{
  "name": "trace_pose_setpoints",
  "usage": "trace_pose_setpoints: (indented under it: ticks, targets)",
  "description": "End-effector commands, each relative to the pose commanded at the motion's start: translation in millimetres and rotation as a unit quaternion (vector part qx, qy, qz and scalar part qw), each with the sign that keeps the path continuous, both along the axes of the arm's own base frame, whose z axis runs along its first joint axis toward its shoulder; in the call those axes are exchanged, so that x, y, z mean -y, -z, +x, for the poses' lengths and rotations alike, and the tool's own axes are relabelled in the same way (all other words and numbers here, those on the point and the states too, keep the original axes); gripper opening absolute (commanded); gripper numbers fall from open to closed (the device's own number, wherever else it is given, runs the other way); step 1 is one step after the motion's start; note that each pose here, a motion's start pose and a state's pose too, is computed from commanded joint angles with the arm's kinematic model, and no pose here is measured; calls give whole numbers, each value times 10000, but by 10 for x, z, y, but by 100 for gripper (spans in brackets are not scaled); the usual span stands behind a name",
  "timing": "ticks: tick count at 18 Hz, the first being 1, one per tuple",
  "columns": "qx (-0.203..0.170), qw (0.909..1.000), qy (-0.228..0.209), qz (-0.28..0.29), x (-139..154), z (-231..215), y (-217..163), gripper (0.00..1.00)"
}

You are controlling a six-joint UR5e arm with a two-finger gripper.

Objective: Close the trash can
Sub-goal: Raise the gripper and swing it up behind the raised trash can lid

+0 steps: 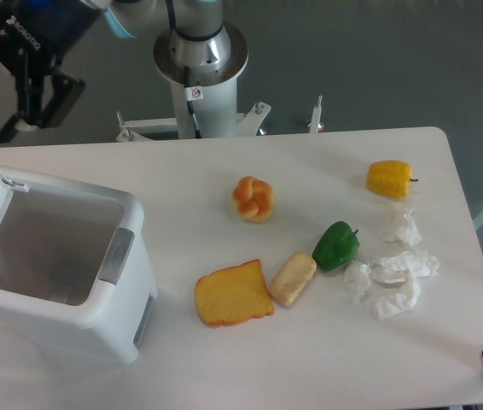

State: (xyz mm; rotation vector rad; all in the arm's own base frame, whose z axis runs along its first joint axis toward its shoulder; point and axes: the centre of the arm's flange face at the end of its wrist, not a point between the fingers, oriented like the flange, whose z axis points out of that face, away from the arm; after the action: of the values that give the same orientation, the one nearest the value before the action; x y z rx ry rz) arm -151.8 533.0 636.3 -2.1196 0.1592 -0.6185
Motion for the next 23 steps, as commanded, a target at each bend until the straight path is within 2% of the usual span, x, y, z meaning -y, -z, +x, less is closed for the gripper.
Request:
trace_pose_setpoints:
  ticks: [6, 10, 23]
  targets:
    - [571, 9975, 314, 269, -61, 75, -40, 100]
    - [1124, 9900, 730, 444, -254, 154, 87, 100]
    - [1214, 9876, 912, 400, -345, 371, 20, 100]
